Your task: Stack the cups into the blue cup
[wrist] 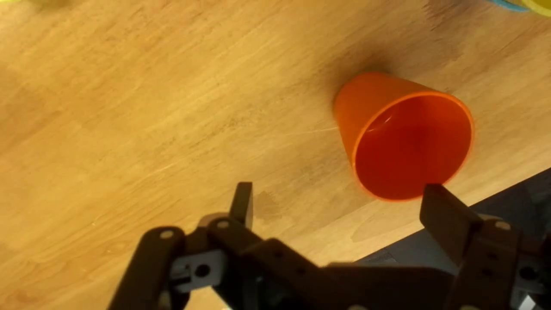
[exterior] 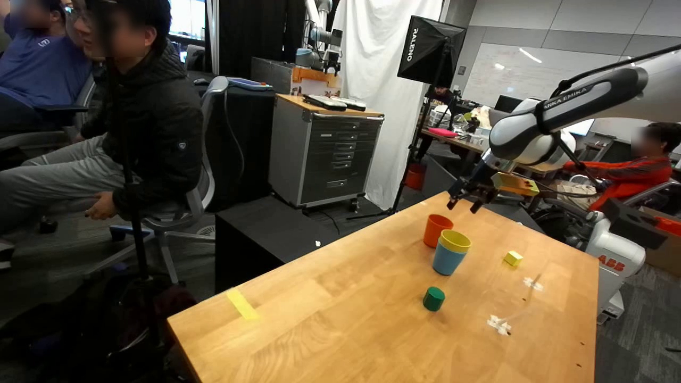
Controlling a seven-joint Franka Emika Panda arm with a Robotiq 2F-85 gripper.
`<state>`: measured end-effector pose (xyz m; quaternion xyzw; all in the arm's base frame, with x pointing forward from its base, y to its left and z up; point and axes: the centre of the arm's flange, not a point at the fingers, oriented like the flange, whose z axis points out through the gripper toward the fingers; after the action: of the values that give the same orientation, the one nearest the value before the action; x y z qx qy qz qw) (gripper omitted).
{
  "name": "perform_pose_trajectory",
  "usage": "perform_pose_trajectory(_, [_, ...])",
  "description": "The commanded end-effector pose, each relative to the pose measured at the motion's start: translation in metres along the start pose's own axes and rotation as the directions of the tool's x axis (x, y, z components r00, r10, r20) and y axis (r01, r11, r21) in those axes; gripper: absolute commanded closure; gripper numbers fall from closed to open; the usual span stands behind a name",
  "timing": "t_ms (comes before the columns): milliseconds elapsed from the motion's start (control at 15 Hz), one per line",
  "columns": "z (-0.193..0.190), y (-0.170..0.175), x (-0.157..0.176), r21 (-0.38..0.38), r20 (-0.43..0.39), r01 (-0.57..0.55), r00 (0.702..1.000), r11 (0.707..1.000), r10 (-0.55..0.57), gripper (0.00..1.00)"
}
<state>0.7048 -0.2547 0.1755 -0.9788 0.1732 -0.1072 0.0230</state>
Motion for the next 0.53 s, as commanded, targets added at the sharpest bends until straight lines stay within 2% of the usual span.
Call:
perform_pose_trajectory(0, [0.007, -0.005, 0.024, -0.009, 0.034, -0.016, 0.999, 1.000, 0.016, 0.00])
perform_pose_trajectory(467, [0.029, -0.012, 0.030, -0.001, 0.086, -0.002, 0.996, 1.000, 0.002, 0.00])
